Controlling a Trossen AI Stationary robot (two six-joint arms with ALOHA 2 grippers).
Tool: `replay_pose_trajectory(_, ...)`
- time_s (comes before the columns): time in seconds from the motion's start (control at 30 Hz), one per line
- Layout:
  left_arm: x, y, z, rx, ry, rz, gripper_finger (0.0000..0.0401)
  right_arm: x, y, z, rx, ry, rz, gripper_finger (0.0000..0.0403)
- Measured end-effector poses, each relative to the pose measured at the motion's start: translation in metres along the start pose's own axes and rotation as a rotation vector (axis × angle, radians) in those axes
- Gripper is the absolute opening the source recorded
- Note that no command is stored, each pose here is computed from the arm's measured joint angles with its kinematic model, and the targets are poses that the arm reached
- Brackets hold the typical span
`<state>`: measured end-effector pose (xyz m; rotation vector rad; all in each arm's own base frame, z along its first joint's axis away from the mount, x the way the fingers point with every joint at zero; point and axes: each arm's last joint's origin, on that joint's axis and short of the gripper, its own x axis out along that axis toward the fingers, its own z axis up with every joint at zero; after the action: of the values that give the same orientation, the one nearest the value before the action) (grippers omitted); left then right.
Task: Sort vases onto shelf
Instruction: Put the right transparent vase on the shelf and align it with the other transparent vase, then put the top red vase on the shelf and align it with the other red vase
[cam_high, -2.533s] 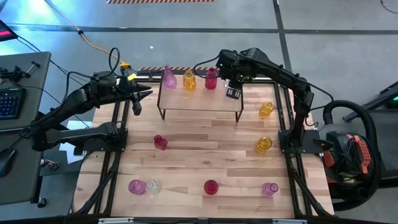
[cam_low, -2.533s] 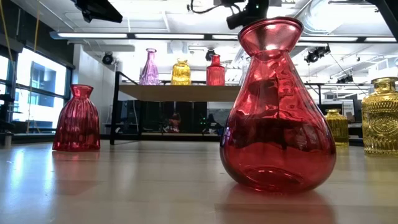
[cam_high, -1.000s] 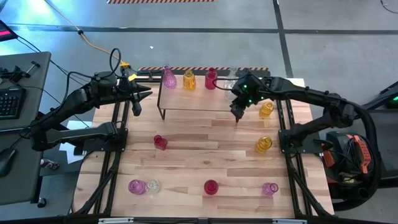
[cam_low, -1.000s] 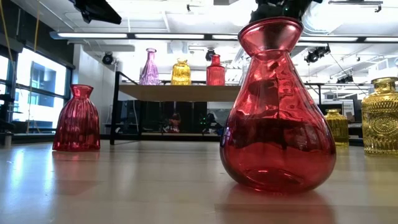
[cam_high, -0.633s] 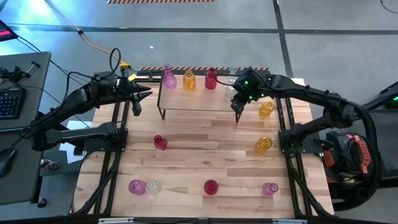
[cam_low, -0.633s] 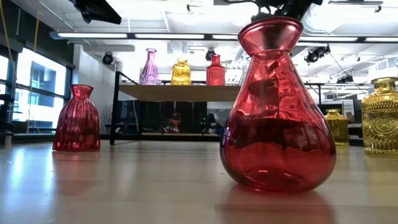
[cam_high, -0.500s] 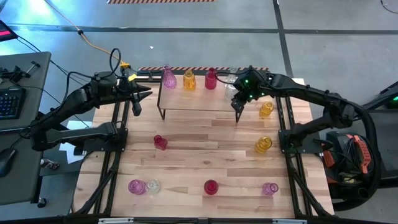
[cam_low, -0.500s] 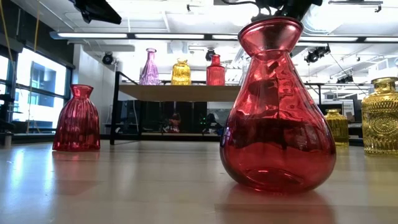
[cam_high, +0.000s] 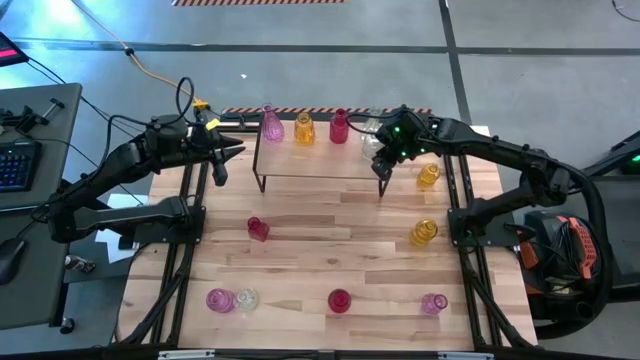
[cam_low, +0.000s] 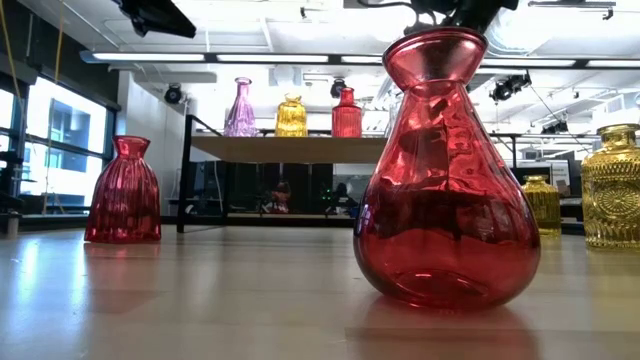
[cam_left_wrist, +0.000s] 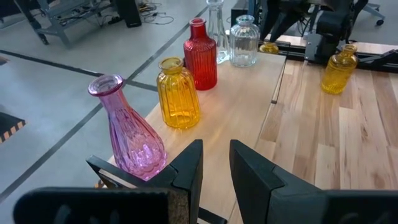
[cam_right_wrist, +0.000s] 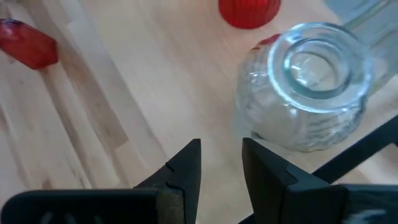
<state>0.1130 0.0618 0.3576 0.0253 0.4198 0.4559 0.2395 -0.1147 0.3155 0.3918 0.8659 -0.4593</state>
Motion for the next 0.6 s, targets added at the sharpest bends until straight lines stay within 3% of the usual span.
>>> replay_pose_trajectory(0.17,0.000,0.000,0.000,-0.001,-0.003,0.000,0.0071,0.000,0.001,0.000,0.005,0.010,0.048,0.0098)
replay_pose_trajectory(0.4,0.000,0.000,0.001,-0.001,-0.007,-0.002,0.0071,-0.003,0.005,0.000,0.106,0.031,0.101,0.0098)
replay_pose_trajectory(0.6,0.000,-0.002,0.002,-0.023,-0.021,-0.066,0.0071,-0.017,0.022,0.010,0.139,-0.002,0.172,0.0098)
